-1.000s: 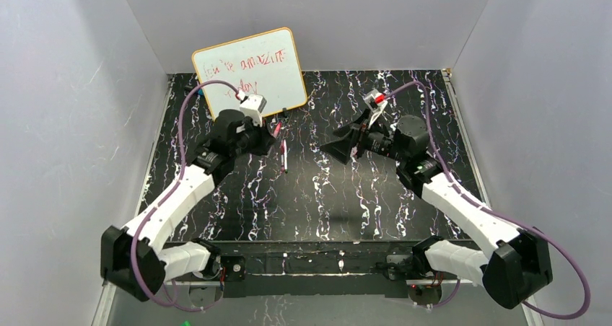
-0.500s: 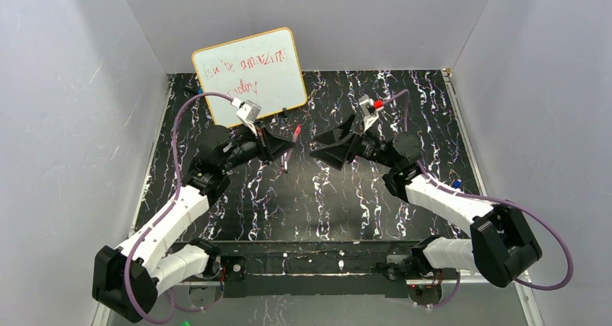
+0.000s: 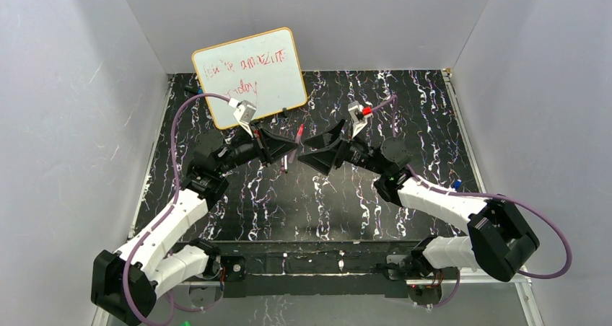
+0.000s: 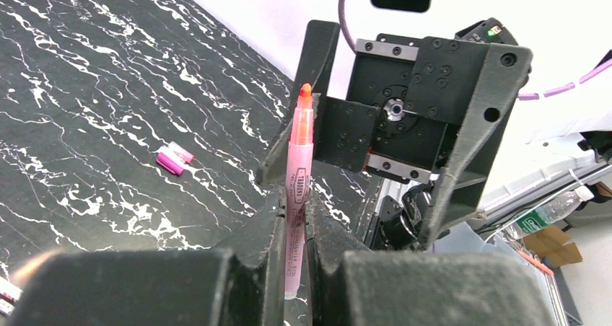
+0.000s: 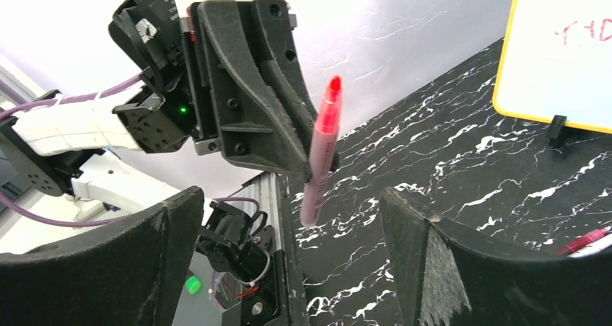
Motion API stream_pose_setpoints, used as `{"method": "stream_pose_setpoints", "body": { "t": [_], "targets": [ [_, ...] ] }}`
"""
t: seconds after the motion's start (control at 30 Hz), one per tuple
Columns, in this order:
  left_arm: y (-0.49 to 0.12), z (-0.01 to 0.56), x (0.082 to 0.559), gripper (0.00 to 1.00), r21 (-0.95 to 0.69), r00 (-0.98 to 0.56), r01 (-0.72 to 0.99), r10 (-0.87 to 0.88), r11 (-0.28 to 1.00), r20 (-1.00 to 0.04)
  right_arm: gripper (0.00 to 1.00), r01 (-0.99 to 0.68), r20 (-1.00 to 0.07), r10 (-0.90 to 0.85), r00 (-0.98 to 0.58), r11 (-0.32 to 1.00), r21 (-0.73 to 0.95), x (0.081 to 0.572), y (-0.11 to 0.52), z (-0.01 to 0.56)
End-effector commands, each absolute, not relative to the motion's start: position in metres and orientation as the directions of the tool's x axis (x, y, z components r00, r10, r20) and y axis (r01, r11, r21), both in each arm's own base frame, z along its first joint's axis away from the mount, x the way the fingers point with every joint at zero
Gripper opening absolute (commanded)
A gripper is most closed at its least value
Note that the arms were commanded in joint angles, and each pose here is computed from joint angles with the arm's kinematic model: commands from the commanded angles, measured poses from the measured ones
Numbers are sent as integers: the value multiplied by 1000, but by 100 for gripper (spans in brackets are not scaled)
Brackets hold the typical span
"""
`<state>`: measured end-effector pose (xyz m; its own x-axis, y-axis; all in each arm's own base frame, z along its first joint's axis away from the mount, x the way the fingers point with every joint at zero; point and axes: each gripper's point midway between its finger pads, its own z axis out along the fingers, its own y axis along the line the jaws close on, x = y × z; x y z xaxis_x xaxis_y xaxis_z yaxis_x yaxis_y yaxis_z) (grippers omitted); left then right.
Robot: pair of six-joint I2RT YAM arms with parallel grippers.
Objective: Insert the pens into the pen caps
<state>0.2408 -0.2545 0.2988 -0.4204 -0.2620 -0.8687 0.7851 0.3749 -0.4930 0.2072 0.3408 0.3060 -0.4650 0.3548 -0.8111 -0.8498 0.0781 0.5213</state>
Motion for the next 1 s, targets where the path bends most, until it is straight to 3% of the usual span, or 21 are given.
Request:
{"method": "stream_pose_setpoints", "body": {
  "t": [0.0, 0.33, 0.47, 0.57, 0.77, 0.97],
  "targets": [
    [-254, 318, 224, 0, -461, -384, 830, -278, 313, -881, 97, -891, -826, 424, -370, 90, 445, 212, 344, 334],
    [-255, 318, 211, 0, -464, -400, 843, -260, 272, -879, 95, -912, -828, 447, -339, 59, 406, 209, 354, 349],
    [-254, 314, 209, 0, -465, -405, 843, -251, 271, -879, 87, -924, -829, 456, -323, 36, 380, 204, 358, 362],
    [-254, 309, 209, 0, -468, -409, 839, -246, 277, -879, 73, -927, -828, 465, -315, 35, 373, 204, 357, 369],
    [-254, 314, 209, 0, -460, -399, 844, -252, 274, -882, 60, -916, -830, 443, -340, 44, 399, 208, 361, 362],
    [-252, 321, 206, 0, -452, -386, 850, -263, 271, -884, 59, -906, -828, 429, -360, 50, 420, 210, 364, 354]
  ]
}}
